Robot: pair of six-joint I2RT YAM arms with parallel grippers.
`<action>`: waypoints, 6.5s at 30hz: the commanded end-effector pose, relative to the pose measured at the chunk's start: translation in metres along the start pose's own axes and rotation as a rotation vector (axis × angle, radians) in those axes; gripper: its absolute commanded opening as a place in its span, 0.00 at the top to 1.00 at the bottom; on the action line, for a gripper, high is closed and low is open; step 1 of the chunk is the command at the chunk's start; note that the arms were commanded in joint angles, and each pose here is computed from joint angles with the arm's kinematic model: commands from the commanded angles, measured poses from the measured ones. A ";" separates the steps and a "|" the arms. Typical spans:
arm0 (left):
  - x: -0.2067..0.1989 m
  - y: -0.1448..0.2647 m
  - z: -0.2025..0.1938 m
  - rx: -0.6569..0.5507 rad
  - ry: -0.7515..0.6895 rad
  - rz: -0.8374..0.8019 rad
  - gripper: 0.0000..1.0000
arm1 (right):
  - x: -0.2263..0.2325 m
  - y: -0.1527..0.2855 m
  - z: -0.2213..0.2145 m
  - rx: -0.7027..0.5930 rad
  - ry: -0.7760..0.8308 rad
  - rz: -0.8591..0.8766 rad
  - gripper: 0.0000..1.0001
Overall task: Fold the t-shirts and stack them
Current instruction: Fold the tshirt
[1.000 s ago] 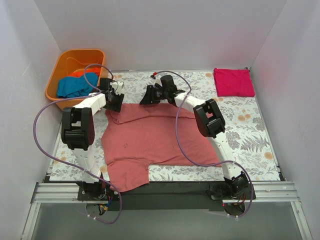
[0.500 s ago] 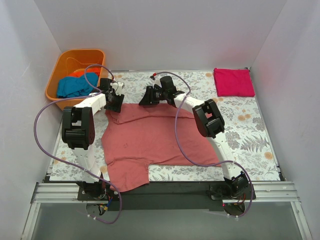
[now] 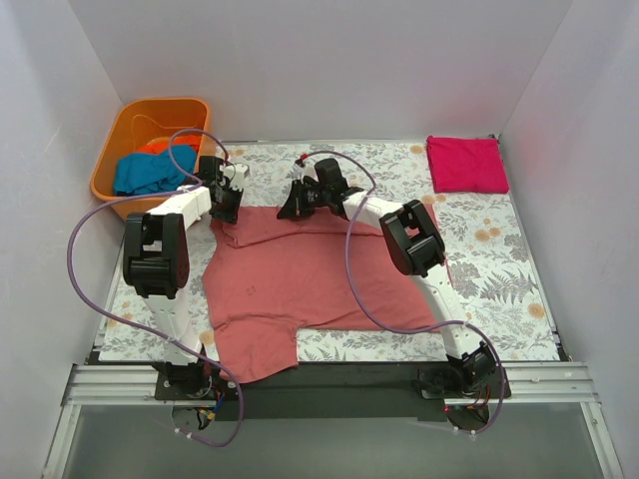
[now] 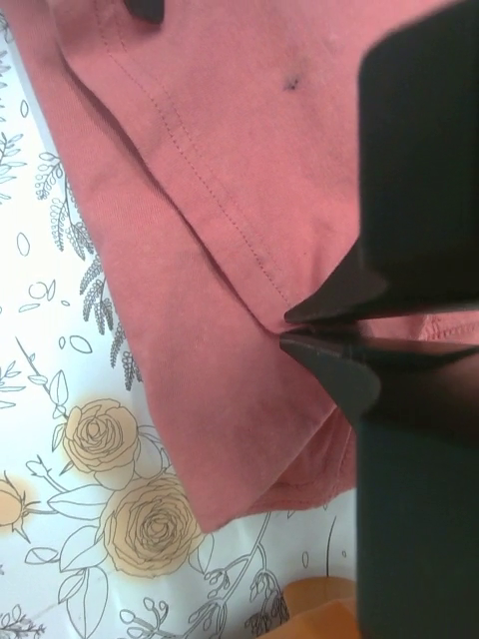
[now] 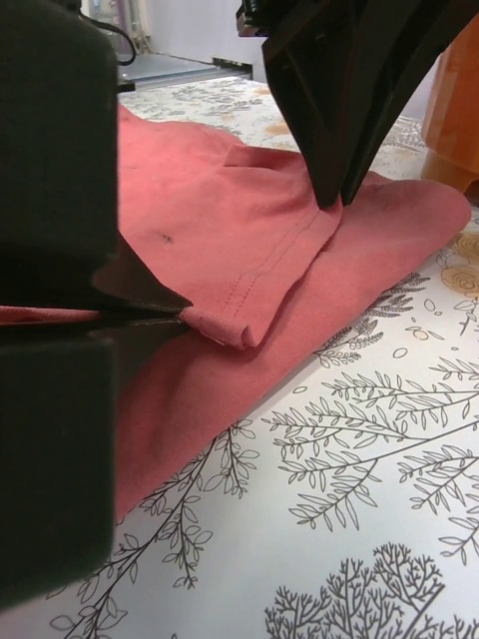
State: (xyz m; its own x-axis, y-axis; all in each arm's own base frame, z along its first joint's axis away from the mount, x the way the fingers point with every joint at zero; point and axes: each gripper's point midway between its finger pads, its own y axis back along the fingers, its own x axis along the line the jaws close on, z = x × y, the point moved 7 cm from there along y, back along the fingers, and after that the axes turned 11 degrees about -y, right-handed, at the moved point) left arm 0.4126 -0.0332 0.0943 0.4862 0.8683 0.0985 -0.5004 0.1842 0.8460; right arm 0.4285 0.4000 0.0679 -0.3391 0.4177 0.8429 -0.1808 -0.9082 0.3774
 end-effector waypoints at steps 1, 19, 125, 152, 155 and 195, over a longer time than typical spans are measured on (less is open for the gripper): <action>0.004 0.021 0.016 -0.065 -0.020 -0.004 0.95 | 0.022 0.006 0.007 -0.003 0.100 0.076 0.99; -0.028 0.075 -0.017 -0.094 -0.103 -0.136 1.00 | 0.065 0.047 -0.020 0.142 0.183 0.236 0.99; -0.164 0.021 0.046 -0.028 -0.379 -0.302 1.00 | -0.080 0.378 0.022 0.568 0.950 -0.742 0.99; -0.098 0.065 0.046 -0.124 -0.114 -0.280 0.55 | -0.056 0.369 0.030 0.375 0.781 -0.659 0.52; -0.066 0.060 0.037 -0.108 -0.049 -0.140 0.55 | -0.059 0.359 0.040 0.325 0.702 -0.647 0.57; -0.085 0.096 -0.104 0.170 0.175 -0.277 0.58 | 0.069 0.087 -0.101 0.433 0.484 -0.084 0.54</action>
State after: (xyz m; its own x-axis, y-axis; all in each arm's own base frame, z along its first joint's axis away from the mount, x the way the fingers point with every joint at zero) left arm 0.2451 -0.0437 0.1082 0.4623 0.8479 -0.2595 -0.2037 0.3863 0.8996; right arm 0.2952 0.3477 0.1186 -0.7497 0.3523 0.5602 0.1419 -0.7412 0.6561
